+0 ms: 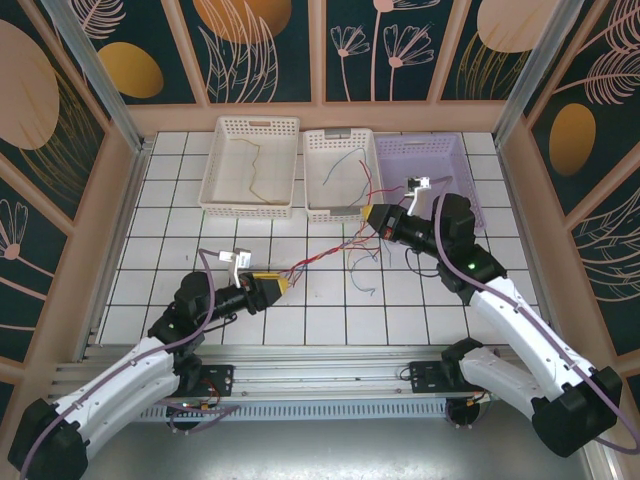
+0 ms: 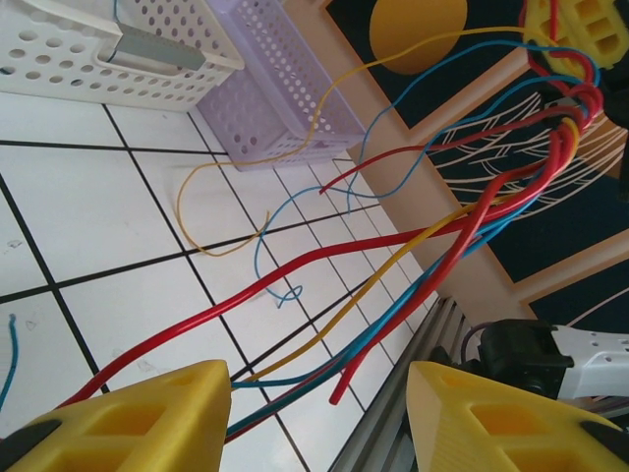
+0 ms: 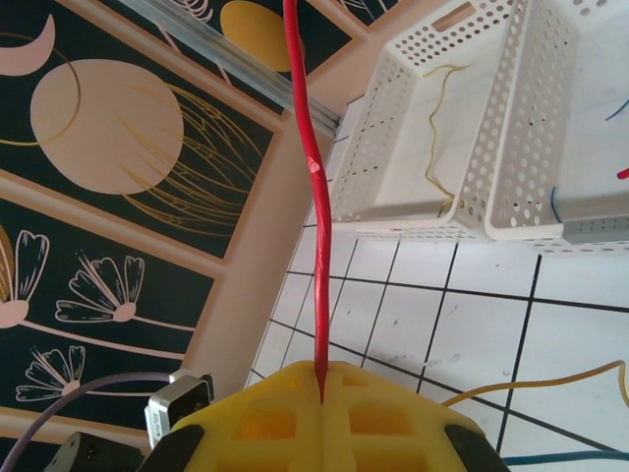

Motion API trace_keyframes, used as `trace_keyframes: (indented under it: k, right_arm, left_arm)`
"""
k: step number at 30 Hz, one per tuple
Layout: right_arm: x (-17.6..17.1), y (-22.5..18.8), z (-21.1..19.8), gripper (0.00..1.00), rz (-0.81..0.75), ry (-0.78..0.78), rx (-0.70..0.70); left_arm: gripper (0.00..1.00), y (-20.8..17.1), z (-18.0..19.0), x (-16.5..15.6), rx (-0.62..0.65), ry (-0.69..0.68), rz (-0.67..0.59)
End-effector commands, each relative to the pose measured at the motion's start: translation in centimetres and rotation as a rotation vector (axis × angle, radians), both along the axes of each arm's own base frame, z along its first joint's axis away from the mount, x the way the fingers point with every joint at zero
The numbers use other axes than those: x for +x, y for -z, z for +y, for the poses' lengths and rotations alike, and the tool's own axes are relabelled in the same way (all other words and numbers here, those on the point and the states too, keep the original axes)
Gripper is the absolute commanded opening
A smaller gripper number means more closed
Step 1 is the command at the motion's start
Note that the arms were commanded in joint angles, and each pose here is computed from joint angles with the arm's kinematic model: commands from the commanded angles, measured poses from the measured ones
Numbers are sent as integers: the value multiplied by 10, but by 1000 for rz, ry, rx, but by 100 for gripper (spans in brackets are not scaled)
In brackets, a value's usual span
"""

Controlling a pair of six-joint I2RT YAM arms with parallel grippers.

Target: Untangle the cables

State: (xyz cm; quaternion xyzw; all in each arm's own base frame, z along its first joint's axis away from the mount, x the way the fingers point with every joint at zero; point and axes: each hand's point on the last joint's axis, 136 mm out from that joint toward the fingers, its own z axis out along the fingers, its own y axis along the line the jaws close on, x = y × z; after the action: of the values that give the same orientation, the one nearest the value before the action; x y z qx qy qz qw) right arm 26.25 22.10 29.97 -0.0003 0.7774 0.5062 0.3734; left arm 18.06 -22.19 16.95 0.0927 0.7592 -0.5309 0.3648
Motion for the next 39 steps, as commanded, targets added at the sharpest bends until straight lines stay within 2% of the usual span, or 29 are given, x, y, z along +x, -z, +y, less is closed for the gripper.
trace_keyframes:
  k: [1,11,18,25,32,39]
  right_arm:
    - [-4,-25,2,0,-58,-31,37]
    - [-8,-26,3,0,-62,-51,55]
    - [-8,-22,1,0,-57,-42,54]
    - [-7,-16,-7,0,-51,-10,50]
    - [-3,-3,-32,0,-38,96,24]
    - [-1,47,-67,0,47,219,-29]
  left_arm:
    - [51,-4,-2,-1,1,12,-37]
    - [39,-2,-3,-1,6,17,-31]
    - [23,-5,-2,-2,-2,19,-39]
    - [0,-11,-1,-4,-16,19,-55]
    - [0,-23,4,-1,-26,-22,-63]
    - [0,-65,30,18,-14,-220,-62]
